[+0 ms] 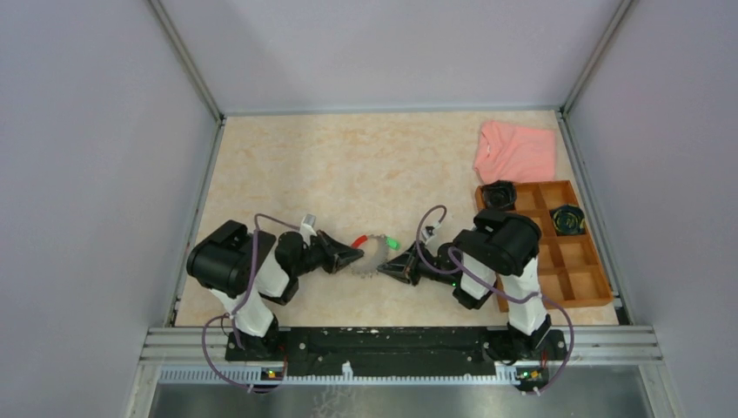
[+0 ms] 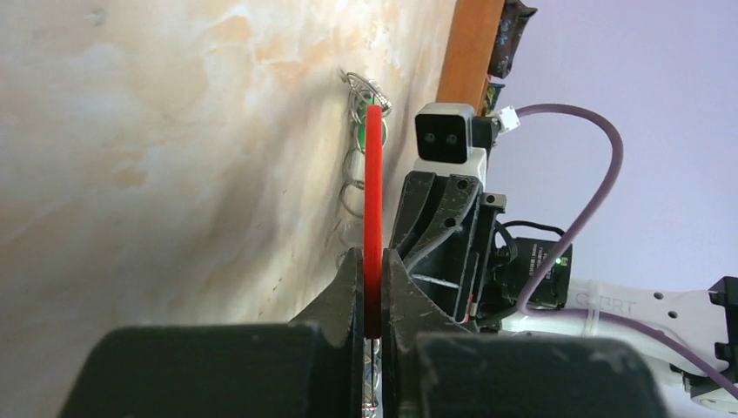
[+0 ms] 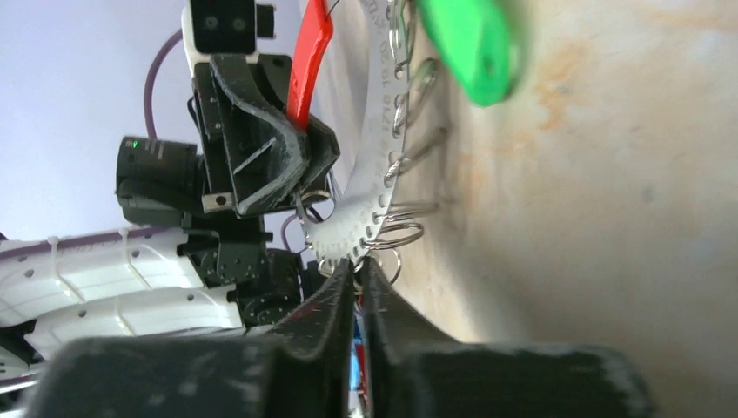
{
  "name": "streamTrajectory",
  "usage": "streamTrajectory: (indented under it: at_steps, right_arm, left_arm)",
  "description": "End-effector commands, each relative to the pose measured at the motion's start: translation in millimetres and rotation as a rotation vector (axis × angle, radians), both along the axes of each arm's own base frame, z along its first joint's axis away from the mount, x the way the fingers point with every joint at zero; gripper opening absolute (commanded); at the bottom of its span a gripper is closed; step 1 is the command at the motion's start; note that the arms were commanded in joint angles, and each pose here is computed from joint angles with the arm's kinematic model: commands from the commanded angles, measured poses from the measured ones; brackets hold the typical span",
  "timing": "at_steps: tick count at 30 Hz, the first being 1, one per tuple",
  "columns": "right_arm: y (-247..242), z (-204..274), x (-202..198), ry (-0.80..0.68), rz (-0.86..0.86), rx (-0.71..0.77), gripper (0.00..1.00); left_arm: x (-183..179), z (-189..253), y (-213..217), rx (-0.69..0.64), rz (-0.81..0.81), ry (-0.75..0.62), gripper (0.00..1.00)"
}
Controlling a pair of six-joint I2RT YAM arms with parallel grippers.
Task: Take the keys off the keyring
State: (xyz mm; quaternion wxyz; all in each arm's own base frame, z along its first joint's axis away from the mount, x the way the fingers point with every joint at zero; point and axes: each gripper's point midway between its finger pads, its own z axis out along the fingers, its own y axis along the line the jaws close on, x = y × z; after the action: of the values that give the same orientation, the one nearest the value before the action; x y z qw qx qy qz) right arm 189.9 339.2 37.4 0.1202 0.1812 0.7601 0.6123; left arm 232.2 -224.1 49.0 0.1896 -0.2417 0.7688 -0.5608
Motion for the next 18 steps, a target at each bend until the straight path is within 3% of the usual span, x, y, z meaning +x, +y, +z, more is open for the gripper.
streamTrajectory:
  at_steps: [1, 5, 11, 18]
  right_arm:
    - [-3, 33, 2, -0.169, 0.018, 0.014, 0.11]
    - [-13, 52, 6, -0.326, 0.001, -0.075, 0.34]
    - [-45, 76, 20, -0.576, -0.081, -0.326, 0.66]
    - [-79, 154, 26, -0.923, -0.214, -0.474, 0.99]
  left_arm:
    - [3, 38, -10, -0.044, -0.119, -0.199, 0.0]
    - [-1, 48, -10, 0.04, -0.233, -0.246, 0.0]
    - [8, 95, 7, 0.362, -0.331, -0.403, 0.0]
    - [-6, 161, 17, 0.506, -0.48, -0.566, 0.0]
